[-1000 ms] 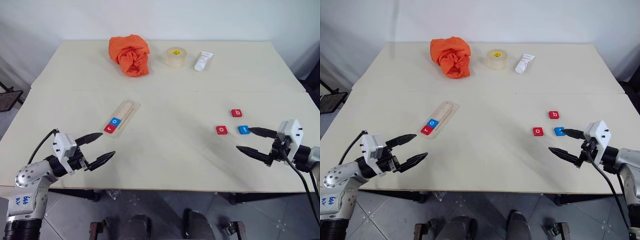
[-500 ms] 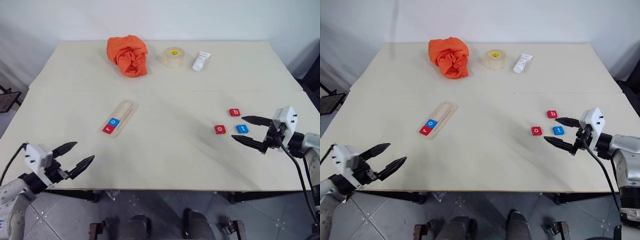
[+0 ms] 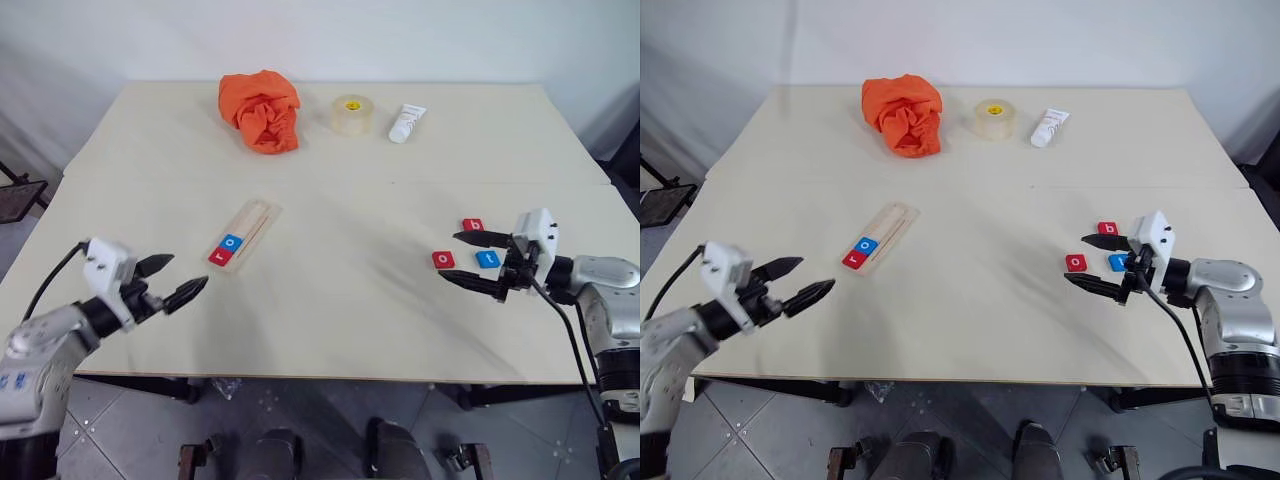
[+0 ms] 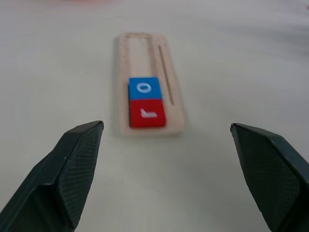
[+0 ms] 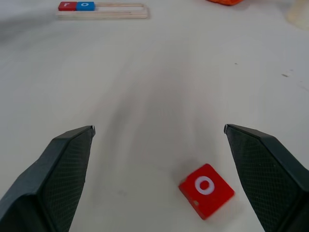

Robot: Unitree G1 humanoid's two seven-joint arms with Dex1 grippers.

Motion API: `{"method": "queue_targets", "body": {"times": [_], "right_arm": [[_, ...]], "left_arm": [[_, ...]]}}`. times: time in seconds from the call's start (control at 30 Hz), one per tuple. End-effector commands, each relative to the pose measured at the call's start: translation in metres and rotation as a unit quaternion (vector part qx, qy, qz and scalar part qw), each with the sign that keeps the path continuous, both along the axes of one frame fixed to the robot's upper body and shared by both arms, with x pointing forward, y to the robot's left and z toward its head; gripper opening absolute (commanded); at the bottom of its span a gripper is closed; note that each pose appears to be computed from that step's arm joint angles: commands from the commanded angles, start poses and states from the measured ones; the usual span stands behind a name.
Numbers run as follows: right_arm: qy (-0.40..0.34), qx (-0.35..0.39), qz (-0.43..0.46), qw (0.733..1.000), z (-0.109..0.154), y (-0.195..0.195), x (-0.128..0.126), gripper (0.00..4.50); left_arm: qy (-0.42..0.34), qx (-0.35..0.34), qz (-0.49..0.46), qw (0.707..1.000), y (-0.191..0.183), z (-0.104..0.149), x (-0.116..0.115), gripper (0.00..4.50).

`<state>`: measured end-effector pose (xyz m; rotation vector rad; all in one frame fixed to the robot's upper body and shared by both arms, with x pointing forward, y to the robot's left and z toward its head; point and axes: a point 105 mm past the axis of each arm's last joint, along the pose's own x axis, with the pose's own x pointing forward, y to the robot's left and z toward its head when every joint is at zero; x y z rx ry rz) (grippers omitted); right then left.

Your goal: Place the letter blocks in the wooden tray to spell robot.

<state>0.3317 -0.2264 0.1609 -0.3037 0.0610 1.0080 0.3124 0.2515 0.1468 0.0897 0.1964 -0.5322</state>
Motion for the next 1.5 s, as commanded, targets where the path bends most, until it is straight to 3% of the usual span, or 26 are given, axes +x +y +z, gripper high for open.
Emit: {"method": "queue_targets", "body": {"times": [0.03, 0.2, 0.4, 1.17, 1.33, 1.5], "right_arm": [[-0.023, 0.005, 0.006, 1.000, 0.010, 0.005, 0.001, 4.49], [-0.023, 0.011, 0.006, 1.000, 0.008, 0.009, -0.001, 4.49], [-0.023, 0.014, 0.002, 1.000, 0.007, 0.010, -0.003, 4.49], [-0.020, 0.015, -0.006, 1.000, 0.007, 0.013, -0.005, 4.49], [-0.022, 0.014, -0.008, 1.000, 0.008, 0.012, -0.005, 4.50], [-0.025, 0.014, -0.013, 0.999, 0.009, 0.011, -0.005, 4.50]], "left_arm": [[0.005, 0.012, 0.019, 1.000, -0.001, 0.001, 0.019, 4.50], [0.015, 0.028, 0.029, 0.999, -0.010, -0.001, 0.040, 4.50], [0.012, 0.042, 0.032, 0.999, -0.018, -0.003, 0.051, 4.50], [0.113, 0.054, 0.065, 0.990, -0.028, -0.035, 0.047, 4.50], [0.112, 0.065, 0.075, 0.989, -0.026, -0.036, 0.046, 3.41], [0.106, 0.063, 0.068, 0.990, -0.027, -0.036, 0.045, 3.40]]}}
